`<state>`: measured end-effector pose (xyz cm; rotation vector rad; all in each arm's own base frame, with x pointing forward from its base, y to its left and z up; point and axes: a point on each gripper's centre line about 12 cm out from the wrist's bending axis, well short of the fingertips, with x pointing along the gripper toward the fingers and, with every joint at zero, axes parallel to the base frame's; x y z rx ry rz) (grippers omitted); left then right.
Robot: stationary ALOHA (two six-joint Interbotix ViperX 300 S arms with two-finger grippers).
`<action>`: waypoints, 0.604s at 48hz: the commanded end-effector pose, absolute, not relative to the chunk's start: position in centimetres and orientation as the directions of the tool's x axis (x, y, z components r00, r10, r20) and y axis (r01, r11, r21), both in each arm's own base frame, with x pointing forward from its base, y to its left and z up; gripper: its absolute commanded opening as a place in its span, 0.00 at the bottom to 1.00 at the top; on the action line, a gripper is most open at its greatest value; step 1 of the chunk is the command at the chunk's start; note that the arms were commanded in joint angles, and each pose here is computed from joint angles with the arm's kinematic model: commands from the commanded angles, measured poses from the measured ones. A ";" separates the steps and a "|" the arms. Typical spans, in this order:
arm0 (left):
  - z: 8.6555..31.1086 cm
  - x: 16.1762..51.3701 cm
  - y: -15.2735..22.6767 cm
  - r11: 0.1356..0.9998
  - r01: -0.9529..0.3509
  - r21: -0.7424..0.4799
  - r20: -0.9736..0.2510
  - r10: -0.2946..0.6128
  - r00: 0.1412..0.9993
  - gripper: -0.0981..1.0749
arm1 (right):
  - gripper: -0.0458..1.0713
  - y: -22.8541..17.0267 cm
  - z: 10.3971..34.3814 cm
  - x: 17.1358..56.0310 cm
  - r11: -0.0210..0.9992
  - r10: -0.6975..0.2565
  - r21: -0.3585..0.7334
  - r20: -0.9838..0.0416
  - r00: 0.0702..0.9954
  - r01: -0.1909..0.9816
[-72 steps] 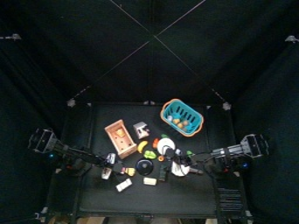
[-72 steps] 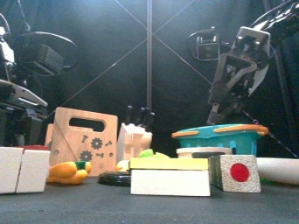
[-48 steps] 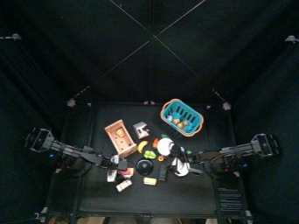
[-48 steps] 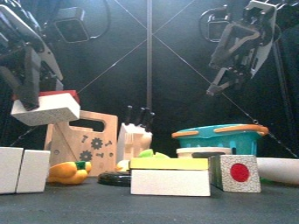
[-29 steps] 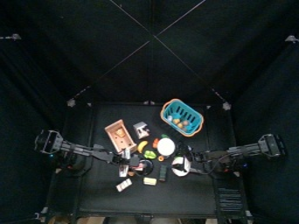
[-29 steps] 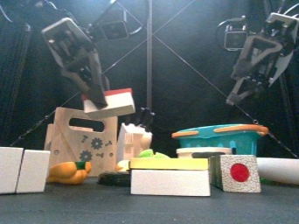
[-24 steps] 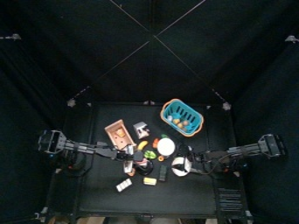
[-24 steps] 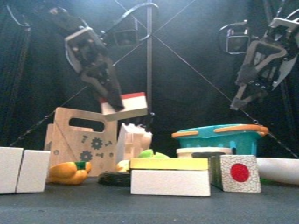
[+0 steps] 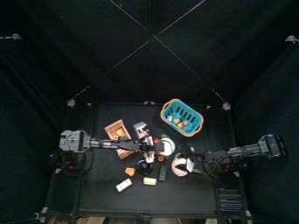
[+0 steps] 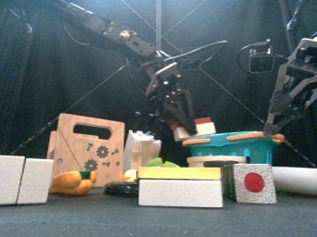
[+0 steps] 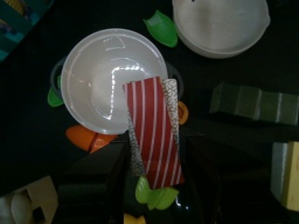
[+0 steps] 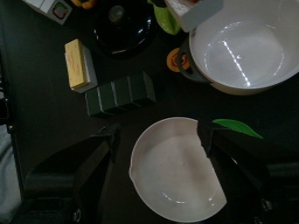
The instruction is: Place salmon sushi in pot
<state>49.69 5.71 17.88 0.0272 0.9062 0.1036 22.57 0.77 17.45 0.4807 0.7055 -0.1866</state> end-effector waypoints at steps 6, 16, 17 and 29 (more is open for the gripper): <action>19.3 51.7 8.0 0.990 -0.127 0.061 -0.731 0.131 0.670 0.59 | 0.93 0.7 17.8 22.5 0.869 -0.004 0.375 -0.648 0.762 0.323; 18.2 52.0 8.6 0.989 -0.142 0.048 -0.720 0.133 0.681 0.59 | 0.93 0.8 18.1 22.1 0.863 -0.004 0.381 -0.651 0.759 0.331; 18.3 52.1 8.6 0.989 -0.141 0.048 -0.716 0.133 0.685 0.59 | 0.93 0.7 18.1 21.9 0.863 -0.006 0.379 -0.655 0.755 0.336; 17.9 52.3 8.7 0.989 -0.142 0.048 -0.708 0.134 0.694 0.59 | 0.93 0.5 19.5 20.8 0.860 -0.018 0.389 -0.624 0.781 0.331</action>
